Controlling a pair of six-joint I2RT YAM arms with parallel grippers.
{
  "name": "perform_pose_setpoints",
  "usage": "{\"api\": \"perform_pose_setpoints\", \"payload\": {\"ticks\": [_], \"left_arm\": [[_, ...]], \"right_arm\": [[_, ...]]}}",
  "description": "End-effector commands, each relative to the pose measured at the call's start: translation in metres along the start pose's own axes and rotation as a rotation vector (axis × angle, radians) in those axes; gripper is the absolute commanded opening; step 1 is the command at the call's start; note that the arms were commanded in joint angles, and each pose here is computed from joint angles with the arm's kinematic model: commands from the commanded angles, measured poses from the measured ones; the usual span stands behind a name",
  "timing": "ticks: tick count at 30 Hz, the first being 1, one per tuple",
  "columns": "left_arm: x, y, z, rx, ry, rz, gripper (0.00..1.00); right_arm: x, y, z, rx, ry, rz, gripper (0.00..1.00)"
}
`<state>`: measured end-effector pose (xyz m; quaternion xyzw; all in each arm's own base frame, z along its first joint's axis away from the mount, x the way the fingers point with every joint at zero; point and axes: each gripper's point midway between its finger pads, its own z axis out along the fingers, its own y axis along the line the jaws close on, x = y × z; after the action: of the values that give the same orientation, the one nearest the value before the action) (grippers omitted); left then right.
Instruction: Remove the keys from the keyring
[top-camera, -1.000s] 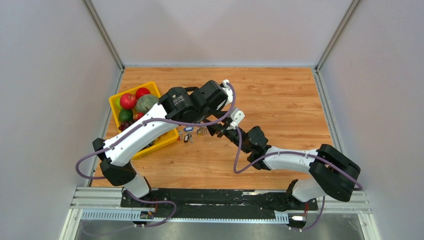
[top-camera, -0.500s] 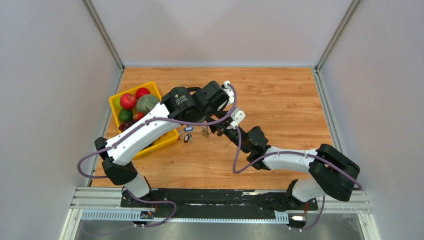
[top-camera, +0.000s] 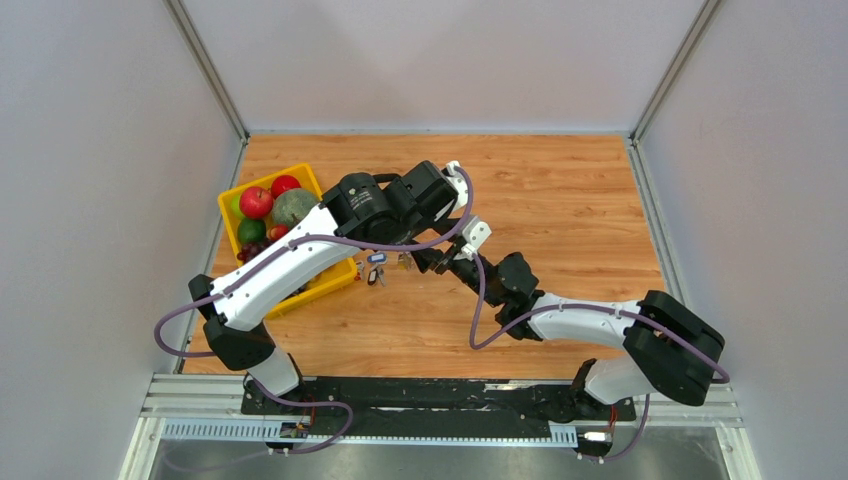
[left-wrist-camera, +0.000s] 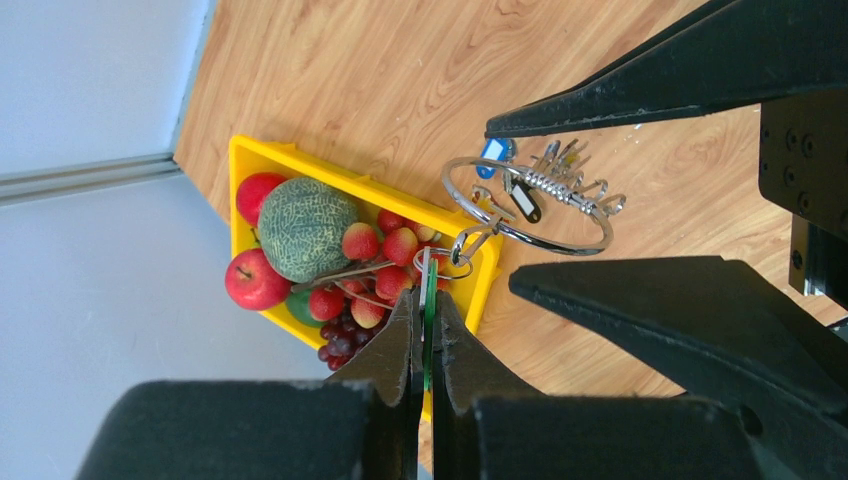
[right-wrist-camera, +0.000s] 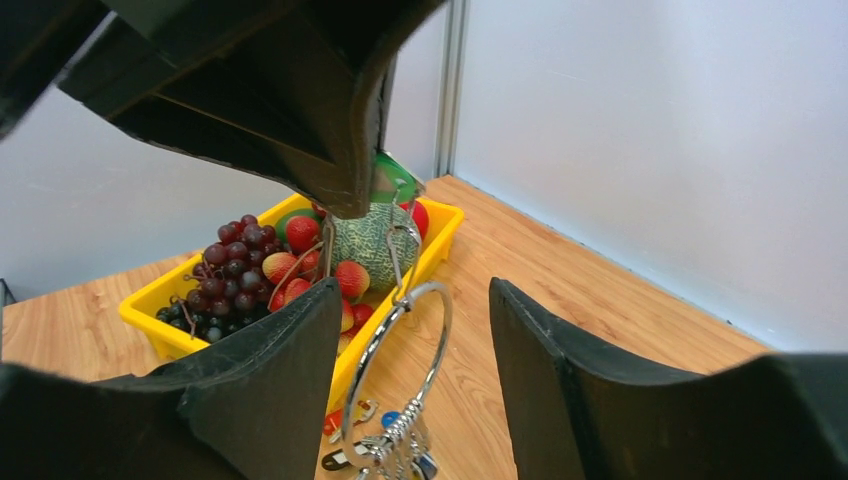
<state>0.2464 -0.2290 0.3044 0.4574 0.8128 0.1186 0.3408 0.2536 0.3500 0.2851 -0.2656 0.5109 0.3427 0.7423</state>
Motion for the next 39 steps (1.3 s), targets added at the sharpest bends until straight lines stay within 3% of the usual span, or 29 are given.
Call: {"api": "perform_pose_setpoints", "payload": {"ticks": [1, 9, 17, 23, 30, 39], "left_arm": [[-0.009, 0.009, -0.012, -0.021, -0.050, -0.044, 0.00], [-0.009, 0.009, -0.014, -0.016, -0.053, -0.049, 0.00], [-0.009, 0.008, -0.013, -0.015, -0.048, -0.046, 0.00], [-0.009, 0.008, -0.013, -0.014, -0.049, -0.046, 0.00], [-0.011, 0.007, -0.014, -0.005, -0.053, -0.049, 0.00], [-0.010, 0.006, -0.016, 0.007, -0.052, -0.052, 0.00]], "right_arm": [[-0.017, 0.013, 0.002, -0.049, -0.032, 0.031, 0.61], [0.006, -0.001, -0.005, 0.029, 0.036, 0.010, 0.62], [0.003, -0.016, -0.011, 0.104, 0.048, -0.026, 0.60], [-0.005, -0.008, -0.011, 0.055, 0.021, -0.023, 0.60], [-0.013, 0.004, 0.004, -0.014, -0.008, -0.033, 0.47], [-0.016, 0.008, 0.022, -0.031, -0.034, -0.043, 0.41]]}}
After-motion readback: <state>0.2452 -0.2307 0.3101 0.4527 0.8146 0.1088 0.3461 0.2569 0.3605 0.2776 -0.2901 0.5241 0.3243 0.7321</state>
